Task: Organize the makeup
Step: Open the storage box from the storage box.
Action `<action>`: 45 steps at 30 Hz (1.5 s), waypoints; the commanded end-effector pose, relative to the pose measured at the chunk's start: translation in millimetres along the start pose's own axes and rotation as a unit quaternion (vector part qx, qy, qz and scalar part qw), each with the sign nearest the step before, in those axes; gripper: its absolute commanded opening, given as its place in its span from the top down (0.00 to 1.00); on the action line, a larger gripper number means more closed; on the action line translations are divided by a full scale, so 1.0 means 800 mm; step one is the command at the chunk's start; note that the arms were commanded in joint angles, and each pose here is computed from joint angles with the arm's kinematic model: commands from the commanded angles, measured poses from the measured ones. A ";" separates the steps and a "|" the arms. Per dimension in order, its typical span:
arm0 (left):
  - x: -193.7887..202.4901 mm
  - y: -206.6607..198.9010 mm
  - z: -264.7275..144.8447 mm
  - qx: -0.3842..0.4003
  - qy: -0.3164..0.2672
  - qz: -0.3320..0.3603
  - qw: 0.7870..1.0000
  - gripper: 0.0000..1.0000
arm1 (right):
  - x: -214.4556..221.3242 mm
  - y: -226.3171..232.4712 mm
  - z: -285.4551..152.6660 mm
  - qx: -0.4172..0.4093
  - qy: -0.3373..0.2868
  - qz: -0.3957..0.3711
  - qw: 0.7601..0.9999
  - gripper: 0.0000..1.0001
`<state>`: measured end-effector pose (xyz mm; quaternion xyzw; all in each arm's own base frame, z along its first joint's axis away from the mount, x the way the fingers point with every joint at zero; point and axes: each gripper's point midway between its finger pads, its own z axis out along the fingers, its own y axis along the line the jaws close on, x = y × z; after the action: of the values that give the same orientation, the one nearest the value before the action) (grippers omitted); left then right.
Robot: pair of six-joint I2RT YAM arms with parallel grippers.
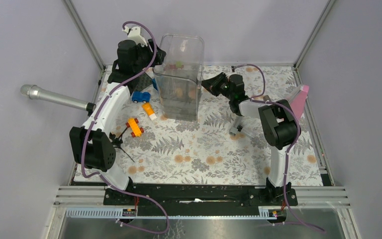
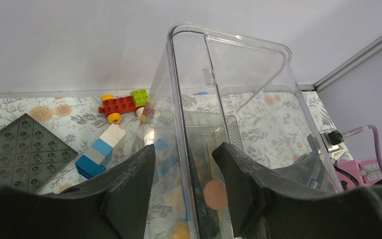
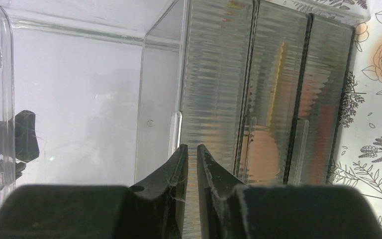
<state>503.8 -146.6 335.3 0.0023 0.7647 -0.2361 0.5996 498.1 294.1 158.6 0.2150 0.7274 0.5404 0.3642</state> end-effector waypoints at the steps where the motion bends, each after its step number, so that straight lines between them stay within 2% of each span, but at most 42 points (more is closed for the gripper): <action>1: 0.054 0.005 -0.006 -0.002 0.072 -0.009 0.997 0.45 | -0.004 0.113 -0.019 -0.132 0.006 -0.022 0.991 0.80; 10: 0.054 0.007 -0.005 -0.005 0.073 -0.007 0.997 0.45 | -0.006 0.137 -0.031 -0.162 0.003 -0.018 0.987 0.80; 24: 0.058 0.009 -0.003 -0.007 0.076 -0.009 0.997 0.45 | -0.016 0.143 -0.044 -0.126 -0.017 -0.072 0.989 0.78; 31: 0.057 0.011 -0.003 -0.011 0.076 -0.007 0.997 0.45 | -0.015 0.147 -0.046 -0.133 -0.015 -0.072 0.988 0.77; 38: 0.045 0.011 -0.009 -0.018 0.066 -0.010 0.998 0.32 | -0.016 0.167 -0.055 -0.155 -0.015 -0.063 0.986 0.75; 45: 0.000 0.006 -0.025 -0.017 0.028 -0.016 0.999 0.22 | -0.019 0.198 -0.066 -0.181 -0.011 -0.054 0.982 0.75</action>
<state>503.4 -132.6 331.7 -0.0151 0.7727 -0.2251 0.5933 481.6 286.8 192.3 0.1935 0.7262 0.5412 0.3772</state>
